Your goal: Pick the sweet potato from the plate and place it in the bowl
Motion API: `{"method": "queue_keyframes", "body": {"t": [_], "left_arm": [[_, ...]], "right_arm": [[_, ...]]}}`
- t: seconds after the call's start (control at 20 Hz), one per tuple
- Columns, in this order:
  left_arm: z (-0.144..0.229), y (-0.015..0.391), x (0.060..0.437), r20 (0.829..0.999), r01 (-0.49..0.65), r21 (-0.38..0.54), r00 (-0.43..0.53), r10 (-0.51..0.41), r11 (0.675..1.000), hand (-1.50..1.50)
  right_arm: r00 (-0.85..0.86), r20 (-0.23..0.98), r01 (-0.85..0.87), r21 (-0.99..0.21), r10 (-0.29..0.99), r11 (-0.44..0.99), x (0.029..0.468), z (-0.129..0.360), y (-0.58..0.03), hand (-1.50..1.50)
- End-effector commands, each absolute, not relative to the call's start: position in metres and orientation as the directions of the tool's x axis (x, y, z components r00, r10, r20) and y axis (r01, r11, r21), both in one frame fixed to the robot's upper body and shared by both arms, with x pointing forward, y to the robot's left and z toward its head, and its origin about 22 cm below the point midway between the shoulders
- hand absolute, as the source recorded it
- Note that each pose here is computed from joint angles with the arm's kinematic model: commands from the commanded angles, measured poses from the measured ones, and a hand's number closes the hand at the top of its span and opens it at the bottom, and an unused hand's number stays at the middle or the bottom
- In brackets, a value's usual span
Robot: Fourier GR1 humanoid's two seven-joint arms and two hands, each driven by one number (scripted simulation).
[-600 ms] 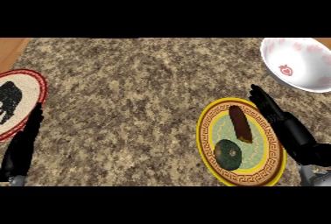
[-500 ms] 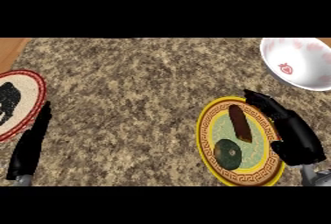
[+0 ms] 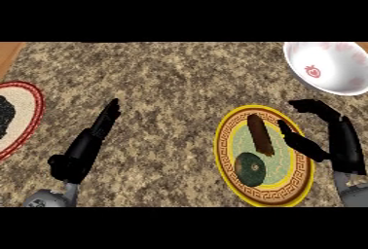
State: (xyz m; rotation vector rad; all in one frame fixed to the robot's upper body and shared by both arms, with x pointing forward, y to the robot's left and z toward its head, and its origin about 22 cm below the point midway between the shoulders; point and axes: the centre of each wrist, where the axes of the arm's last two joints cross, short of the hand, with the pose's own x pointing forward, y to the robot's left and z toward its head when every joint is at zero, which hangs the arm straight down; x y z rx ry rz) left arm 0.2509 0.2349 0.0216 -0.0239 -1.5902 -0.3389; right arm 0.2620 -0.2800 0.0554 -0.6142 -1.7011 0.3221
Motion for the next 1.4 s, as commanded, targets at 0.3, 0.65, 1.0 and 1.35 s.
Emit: {"method": "queue_keyframes", "body": {"t": [0.3,0.65,1.0,1.35], "left_arm": [[0.020,0.196,0.262,0.988,0.339,0.155,-0.065,-0.141,0.928,0.00],[0.026,0.194,0.259,0.990,0.360,0.140,-0.060,-0.126,0.922,0.00],[0.038,0.205,0.273,0.989,0.353,0.146,-0.061,-0.133,0.924,0.00],[0.028,0.190,0.260,0.991,0.345,0.132,-0.052,-0.122,0.929,0.00]], "right_arm": [[0.030,0.468,0.161,-0.874,0.883,0.458,0.287,0.069,-0.260,-1.50],[0.260,0.115,-0.248,-0.952,0.959,0.181,0.304,0.107,-0.255,-1.50],[0.301,-0.005,-0.545,-0.821,0.954,0.168,0.322,0.148,-0.194,-1.50],[0.355,-0.063,-0.615,-0.767,0.933,0.182,0.332,0.151,-0.160,-1.50]]}}
